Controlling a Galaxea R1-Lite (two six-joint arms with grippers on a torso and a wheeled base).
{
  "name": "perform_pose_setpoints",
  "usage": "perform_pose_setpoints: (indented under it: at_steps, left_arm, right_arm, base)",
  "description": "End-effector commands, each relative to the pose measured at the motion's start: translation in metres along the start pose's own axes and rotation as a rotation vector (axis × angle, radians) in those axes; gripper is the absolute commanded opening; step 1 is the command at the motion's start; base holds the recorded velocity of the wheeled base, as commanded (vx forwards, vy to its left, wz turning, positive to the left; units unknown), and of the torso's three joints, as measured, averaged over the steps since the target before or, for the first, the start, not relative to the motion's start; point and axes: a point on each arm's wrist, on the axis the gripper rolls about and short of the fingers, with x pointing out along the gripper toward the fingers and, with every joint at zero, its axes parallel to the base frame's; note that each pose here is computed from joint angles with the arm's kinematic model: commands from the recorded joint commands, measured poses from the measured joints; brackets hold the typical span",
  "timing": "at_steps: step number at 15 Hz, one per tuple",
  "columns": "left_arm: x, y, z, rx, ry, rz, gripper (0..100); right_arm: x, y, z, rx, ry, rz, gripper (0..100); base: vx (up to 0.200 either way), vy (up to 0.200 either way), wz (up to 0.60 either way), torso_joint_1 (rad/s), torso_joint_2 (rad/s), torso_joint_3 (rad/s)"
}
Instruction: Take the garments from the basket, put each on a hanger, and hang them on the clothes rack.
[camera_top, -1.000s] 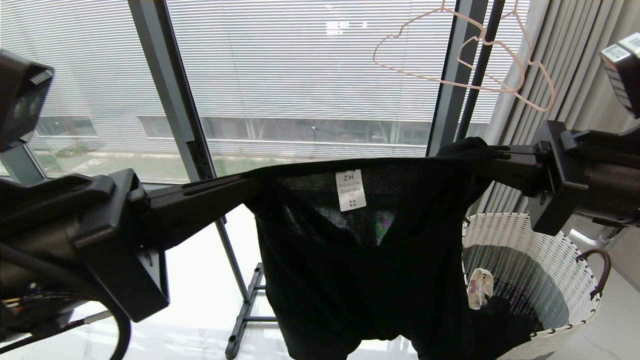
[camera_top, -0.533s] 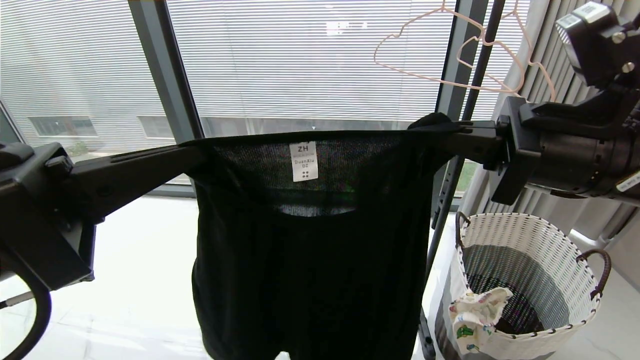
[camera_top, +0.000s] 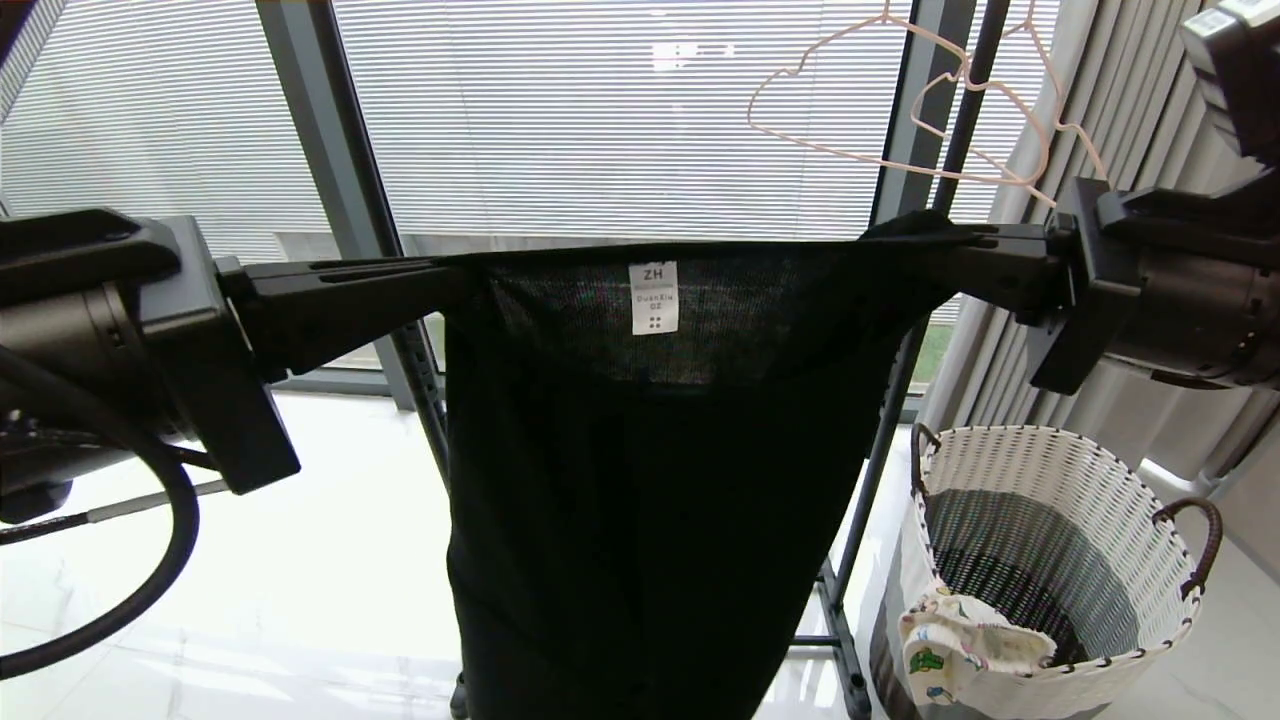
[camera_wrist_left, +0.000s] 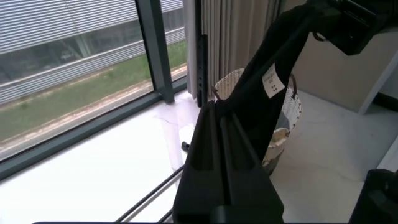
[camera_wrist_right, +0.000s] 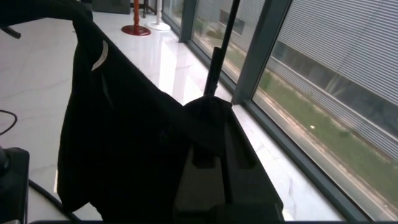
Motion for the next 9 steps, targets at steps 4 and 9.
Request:
perform_pose_setpoints:
  at_steps: [4,9]
  left_arm:
    - [0.0124,-0.001,0.0015,-0.001,0.01,-0.022,0]
    - [0.0168,-0.0016,0.0041,0.014,0.006,-0.031,0]
  right_arm:
    - [-0.0134,0.0034,0.0118,-0.026,-0.035,-0.018,0]
    - [-0.0177,0.0038,0.0158,-0.035,-0.046,-0.027,0]
  base:
    - [0.0,0.0,0.0,0.0,0.0,0.0]
    - [0.0,0.0,0.0,0.0,0.0,0.0]
